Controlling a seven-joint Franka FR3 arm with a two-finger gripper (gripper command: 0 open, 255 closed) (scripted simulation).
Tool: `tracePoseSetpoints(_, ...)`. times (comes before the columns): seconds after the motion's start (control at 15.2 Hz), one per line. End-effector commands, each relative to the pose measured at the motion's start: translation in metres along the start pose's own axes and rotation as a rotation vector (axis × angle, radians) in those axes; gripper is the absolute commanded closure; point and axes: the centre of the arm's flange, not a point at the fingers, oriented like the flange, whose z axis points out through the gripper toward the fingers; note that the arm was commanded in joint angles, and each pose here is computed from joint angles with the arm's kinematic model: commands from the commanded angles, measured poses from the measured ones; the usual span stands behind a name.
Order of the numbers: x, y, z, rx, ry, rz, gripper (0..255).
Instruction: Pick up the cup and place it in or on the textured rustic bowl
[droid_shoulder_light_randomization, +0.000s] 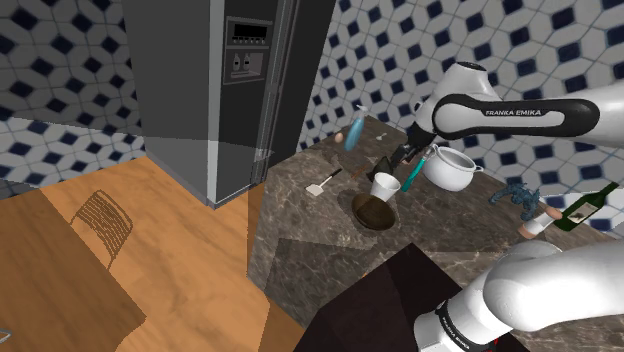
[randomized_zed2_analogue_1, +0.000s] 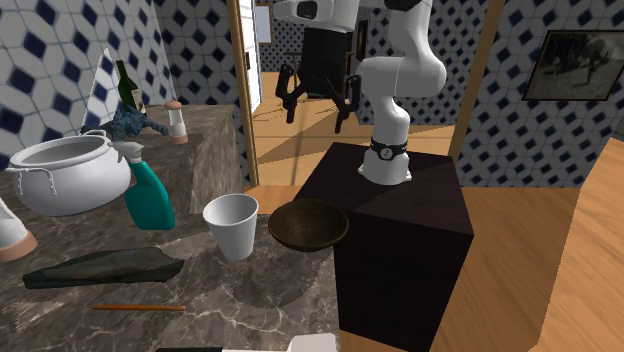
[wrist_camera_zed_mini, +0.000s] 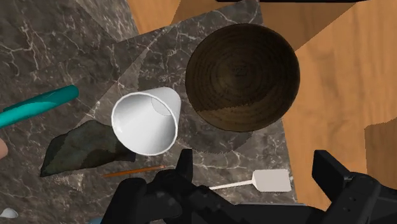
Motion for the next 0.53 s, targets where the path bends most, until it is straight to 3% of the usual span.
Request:
tracePoseSetpoints(0.0,0.004,0.009,0.026,-0.013,-0.004,-0.005,0)
tracePoseSetpoints(0.46,0.025,0.041,0.108,-0.057,-0.022,-0.021,0)
